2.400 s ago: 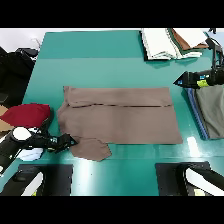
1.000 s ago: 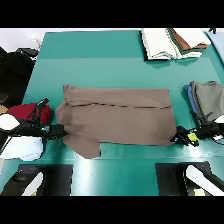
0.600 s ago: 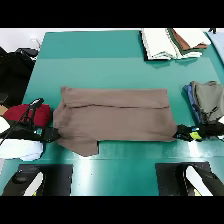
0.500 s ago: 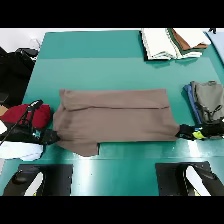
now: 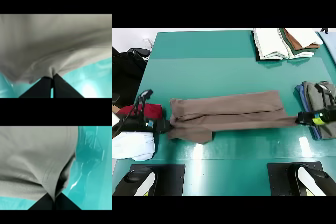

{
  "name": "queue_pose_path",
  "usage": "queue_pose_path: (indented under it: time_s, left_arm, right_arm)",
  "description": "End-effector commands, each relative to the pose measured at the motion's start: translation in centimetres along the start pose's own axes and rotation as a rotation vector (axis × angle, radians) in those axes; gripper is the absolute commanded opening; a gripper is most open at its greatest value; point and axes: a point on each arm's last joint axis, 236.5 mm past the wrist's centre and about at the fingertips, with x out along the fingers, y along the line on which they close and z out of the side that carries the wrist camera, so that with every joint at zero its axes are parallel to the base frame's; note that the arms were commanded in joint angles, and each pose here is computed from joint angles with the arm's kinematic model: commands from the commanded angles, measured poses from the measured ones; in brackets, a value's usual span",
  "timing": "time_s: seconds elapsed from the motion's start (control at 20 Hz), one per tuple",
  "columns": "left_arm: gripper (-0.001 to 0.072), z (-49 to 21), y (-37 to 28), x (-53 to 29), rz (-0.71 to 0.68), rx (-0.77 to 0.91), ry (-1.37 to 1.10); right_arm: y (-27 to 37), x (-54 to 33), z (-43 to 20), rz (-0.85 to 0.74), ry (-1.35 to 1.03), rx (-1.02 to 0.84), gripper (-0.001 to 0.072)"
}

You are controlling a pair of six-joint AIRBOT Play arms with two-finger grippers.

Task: Fold the shirts.

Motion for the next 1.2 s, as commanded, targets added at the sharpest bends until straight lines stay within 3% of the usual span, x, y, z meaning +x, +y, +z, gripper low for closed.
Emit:
queue_pose_path:
  time_s: [0.0,0.4,0.45,0.5,0.55,0.6,0.7,0.75,0.8,0.85,0.9,1.15]
  left_arm:
    - [0.0025,6.8,1.4,2.1,0.031,0.037,-0.083]
    - [0.0029,13.7,3.8,7.0,0.054,0.038,-0.069]
    - [0.0174,14.0,3.8,7.1,0.054,0.036,-0.077]
    - [0.0496,14.4,3.8,7.0,0.054,0.019,-0.093]
    - [0.0559,14.7,3.7,6.8,0.051,0.005,-0.099]
    - [0.0539,14.8,3.4,6.4,0.049,0.013,-0.093]
    - [0.0538,15.1,2.6,5.5,0.036,0.028,-0.082]
    - [0.0538,15.2,2.1,5.1,0.023,0.029,-0.076]
    - [0.0536,15.2,1.7,4.9,0.009,0.028,-0.068]
    - [0.0348,15.0,1.2,4.8,-0.009,0.023,-0.059]
    - [0.0042,14.9,0.5,4.8,-0.038,0.01,-0.055]
    - [0.0027,15.1,-3.7,5.4,-0.144,0.017,-0.073]
  right_arm:
    - [1.5,1.4,5.2,0.004,-0.006,-0.037,0.0017]
    - [3.6,5.3,12.0,0.03,0.054,-0.065,0.0019]
    - [4.2,5.6,12.8,0.063,0.045,-0.055,0.0036]
    - [4.6,5.6,13.6,0.095,0.027,-0.047,0.0178]
    - [4.9,5.4,14.3,0.137,0.013,-0.031,0.0372]
    - [5.2,5.0,14.8,0.178,0.002,-0.032,0.0461]
    - [4.6,4.2,14.7,0.232,-0.002,-0.031,0.0475]
    - [3.2,4.1,14.2,0.227,0.016,-0.016,0.0554]
    - [2.0,4.0,13.7,0.232,0.031,0.006,0.0562]
    - [0.6,4.2,13.1,0.231,0.043,0.036,0.0561]
    - [-1.1,4.6,12.3,0.232,0.055,0.078,0.0562]
    - [-3.7,7.9,9.3,0.389,0.116,0.208,0.0555]
